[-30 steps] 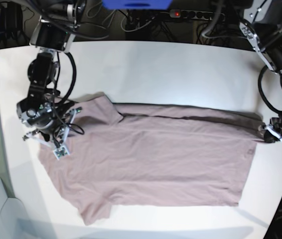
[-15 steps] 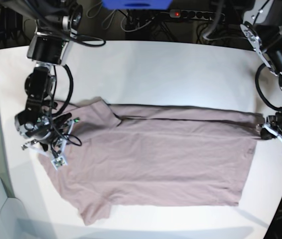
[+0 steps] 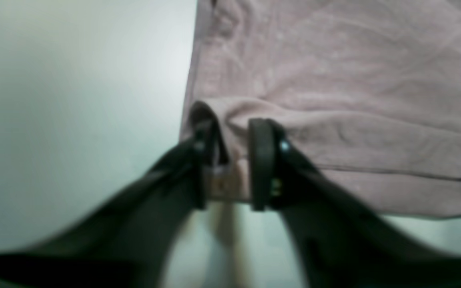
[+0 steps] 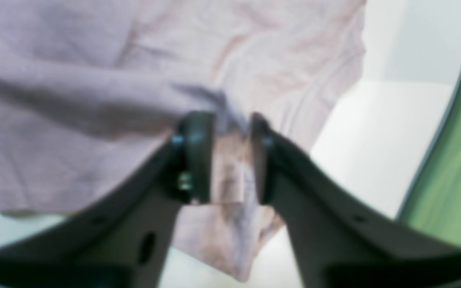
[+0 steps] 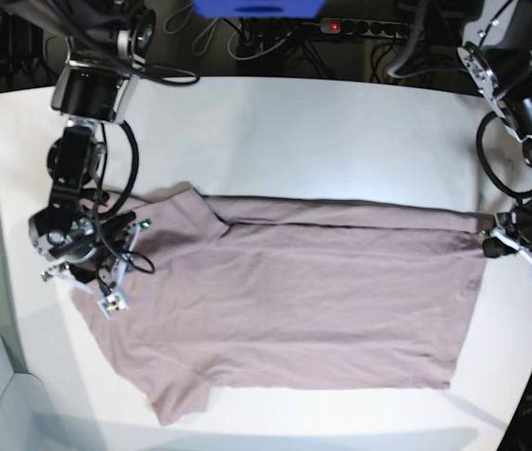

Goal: Layout the t-shirt on the table in an organized manner, then fold the t-shirt properly
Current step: 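Regrasp the folded shirt edge with both grippers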

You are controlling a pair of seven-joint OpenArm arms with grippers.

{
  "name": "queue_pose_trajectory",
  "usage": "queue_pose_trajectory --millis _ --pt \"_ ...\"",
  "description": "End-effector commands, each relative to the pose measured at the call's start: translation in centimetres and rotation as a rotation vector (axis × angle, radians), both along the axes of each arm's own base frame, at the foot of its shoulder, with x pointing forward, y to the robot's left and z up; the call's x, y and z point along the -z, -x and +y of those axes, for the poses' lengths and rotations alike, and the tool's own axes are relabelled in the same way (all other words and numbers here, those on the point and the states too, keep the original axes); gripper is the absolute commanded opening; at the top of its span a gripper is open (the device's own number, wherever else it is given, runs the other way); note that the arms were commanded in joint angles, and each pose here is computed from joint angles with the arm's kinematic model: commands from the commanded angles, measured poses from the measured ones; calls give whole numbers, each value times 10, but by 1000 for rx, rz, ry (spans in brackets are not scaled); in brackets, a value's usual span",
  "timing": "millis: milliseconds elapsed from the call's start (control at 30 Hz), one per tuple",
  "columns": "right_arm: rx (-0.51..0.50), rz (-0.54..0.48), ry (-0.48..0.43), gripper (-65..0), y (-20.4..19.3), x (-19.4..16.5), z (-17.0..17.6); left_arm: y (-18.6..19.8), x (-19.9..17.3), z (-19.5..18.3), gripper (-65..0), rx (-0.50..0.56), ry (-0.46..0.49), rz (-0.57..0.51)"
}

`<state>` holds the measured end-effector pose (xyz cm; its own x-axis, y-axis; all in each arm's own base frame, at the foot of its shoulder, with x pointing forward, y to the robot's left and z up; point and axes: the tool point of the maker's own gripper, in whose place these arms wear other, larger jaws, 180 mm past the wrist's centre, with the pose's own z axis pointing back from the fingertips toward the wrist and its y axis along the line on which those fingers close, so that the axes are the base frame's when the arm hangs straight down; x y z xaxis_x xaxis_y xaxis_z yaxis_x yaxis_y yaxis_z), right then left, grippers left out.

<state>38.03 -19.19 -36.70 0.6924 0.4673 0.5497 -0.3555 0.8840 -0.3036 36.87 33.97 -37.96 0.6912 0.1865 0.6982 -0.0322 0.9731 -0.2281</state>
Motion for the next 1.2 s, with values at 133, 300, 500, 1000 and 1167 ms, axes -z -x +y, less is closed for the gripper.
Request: queue_pose_trajectory --millis 133,300,500,1000,1167 --pt "9 -58 41 -318 2 -17 -16 -18 -32 23 -172 -25 -30 -79" --pt "8 -100 84 -315 26 -30 -19 -15 -35 26 -24 -24 -38 -67" --pt "2 -103 104 -315 59 -30 -15 19 0 26 -17 -25 -39 22" --pt "3 -71 74 -315 72 -18 -4 30 16 18 -44 -19 -21 52" --pt "6 -69 75 -315 72 -18 -5 29 17 16 -242 -11 -22 54"
